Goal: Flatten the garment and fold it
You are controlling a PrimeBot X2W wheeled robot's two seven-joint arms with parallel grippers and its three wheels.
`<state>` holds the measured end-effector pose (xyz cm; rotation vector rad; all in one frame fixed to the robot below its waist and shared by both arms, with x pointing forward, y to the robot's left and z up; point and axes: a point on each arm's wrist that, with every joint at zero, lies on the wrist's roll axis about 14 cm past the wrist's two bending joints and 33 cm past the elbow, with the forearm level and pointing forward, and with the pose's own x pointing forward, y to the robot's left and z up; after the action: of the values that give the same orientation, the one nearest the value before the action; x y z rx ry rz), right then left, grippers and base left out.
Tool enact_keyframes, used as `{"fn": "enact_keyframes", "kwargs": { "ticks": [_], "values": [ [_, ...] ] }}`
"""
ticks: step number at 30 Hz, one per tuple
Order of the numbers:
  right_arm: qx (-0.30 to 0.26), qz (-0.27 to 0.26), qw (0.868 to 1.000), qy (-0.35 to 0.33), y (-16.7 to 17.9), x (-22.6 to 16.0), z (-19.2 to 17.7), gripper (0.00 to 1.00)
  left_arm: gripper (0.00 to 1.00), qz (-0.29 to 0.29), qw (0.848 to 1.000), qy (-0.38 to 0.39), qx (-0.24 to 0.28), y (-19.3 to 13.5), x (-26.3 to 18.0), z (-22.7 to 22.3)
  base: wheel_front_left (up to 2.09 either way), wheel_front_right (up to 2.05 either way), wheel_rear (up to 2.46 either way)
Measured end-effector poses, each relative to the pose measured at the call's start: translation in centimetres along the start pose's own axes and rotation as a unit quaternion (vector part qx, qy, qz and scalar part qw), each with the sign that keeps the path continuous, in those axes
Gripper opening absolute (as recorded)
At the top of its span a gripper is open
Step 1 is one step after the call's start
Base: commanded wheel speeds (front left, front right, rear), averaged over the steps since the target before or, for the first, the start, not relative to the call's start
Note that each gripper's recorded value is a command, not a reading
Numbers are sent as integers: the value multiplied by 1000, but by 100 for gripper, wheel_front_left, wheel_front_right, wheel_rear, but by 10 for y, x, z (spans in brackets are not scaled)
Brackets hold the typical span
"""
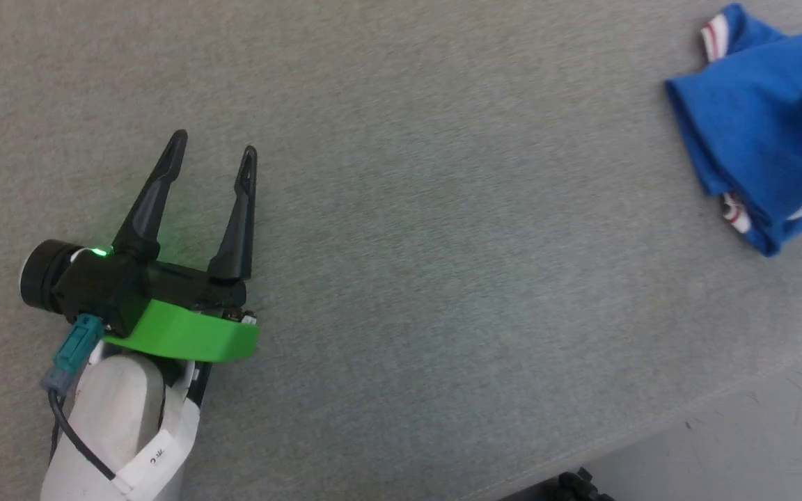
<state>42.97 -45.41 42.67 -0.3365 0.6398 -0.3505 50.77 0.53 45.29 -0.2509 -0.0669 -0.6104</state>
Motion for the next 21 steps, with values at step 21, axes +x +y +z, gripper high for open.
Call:
{"fn": "enact_keyframes", "kwargs": {
  "ticks": [21],
  "values": [
    [29, -101, 994, -8, -91, -76, -55, 100, 100, 91, 996, 17, 8, 4, -69, 36, 0, 0, 0]
  ]
}}
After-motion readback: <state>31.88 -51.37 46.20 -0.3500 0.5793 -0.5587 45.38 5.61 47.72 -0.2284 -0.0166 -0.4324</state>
